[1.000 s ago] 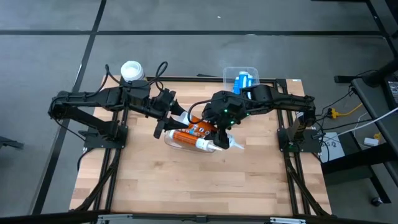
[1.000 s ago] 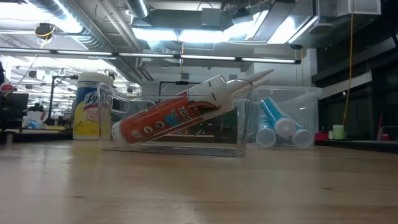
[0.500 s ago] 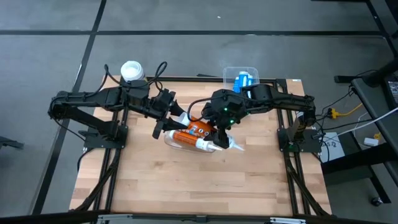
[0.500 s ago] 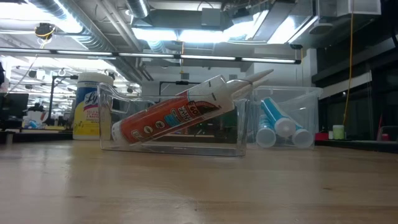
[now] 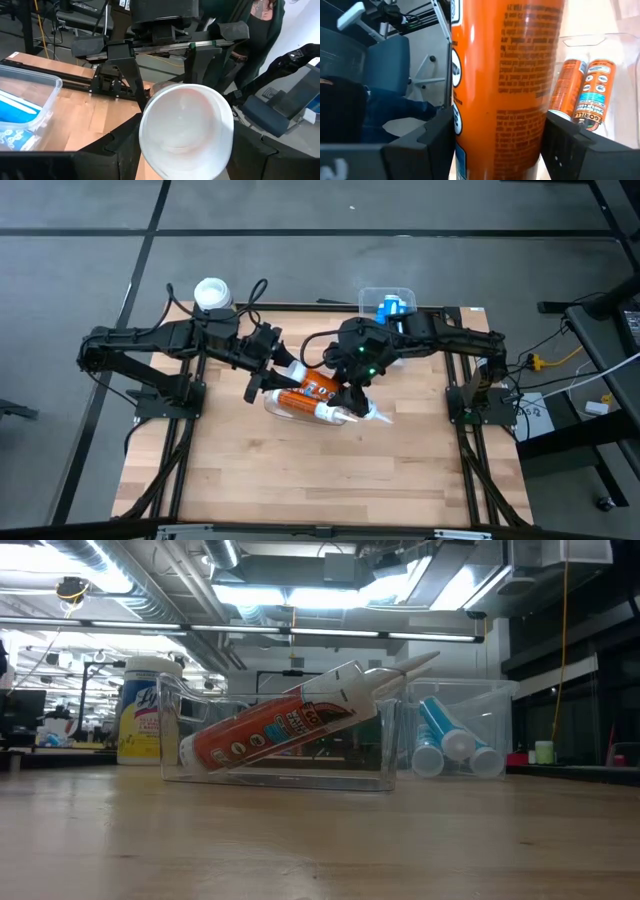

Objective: Pick & place silicon tubes, Sealant and Lysol wipes
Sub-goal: Put the orange sealant into the left transparent bin

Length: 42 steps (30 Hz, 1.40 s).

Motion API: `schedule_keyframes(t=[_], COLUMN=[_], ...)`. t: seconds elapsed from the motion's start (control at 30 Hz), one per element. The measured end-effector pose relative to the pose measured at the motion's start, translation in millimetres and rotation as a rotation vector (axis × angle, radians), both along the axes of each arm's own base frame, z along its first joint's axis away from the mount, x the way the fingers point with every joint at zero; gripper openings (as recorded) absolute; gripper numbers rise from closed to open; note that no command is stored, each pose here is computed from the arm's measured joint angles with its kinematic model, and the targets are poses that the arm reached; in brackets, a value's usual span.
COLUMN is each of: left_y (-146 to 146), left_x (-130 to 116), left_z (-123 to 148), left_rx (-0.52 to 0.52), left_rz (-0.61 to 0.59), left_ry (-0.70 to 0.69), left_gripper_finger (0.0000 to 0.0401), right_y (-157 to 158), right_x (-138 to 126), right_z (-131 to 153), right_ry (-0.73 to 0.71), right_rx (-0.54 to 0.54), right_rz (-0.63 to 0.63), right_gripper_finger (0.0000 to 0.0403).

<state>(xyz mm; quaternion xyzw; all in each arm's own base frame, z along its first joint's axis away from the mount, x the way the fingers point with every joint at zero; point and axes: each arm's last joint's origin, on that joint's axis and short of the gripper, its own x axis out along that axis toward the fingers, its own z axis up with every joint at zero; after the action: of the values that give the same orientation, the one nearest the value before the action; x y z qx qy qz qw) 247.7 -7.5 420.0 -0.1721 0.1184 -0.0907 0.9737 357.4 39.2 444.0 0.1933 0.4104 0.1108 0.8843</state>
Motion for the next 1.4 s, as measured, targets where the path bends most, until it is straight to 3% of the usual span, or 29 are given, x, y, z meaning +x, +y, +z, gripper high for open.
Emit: schedule_keyframes(t=[0.43, 1.4], left_y=[0.0, 0.6], left_x=[0.0, 1.4], left_z=[0.2, -2.0], left_rx=[-0.002, 0.002], left_rz=[0.002, 0.014], left_ry=[0.000, 0.013], left_gripper_finger=[0.0215, 0.0215], right_y=[-1.6, -3.9], right_x=[0.7, 5.1], right_z=[0.6, -9.4], right_ry=[-0.007, 0.041], right_rx=[0.010, -0.007], right_rz=[0.004, -0.130], right_gripper_finger=[0.0242, 0.0242])
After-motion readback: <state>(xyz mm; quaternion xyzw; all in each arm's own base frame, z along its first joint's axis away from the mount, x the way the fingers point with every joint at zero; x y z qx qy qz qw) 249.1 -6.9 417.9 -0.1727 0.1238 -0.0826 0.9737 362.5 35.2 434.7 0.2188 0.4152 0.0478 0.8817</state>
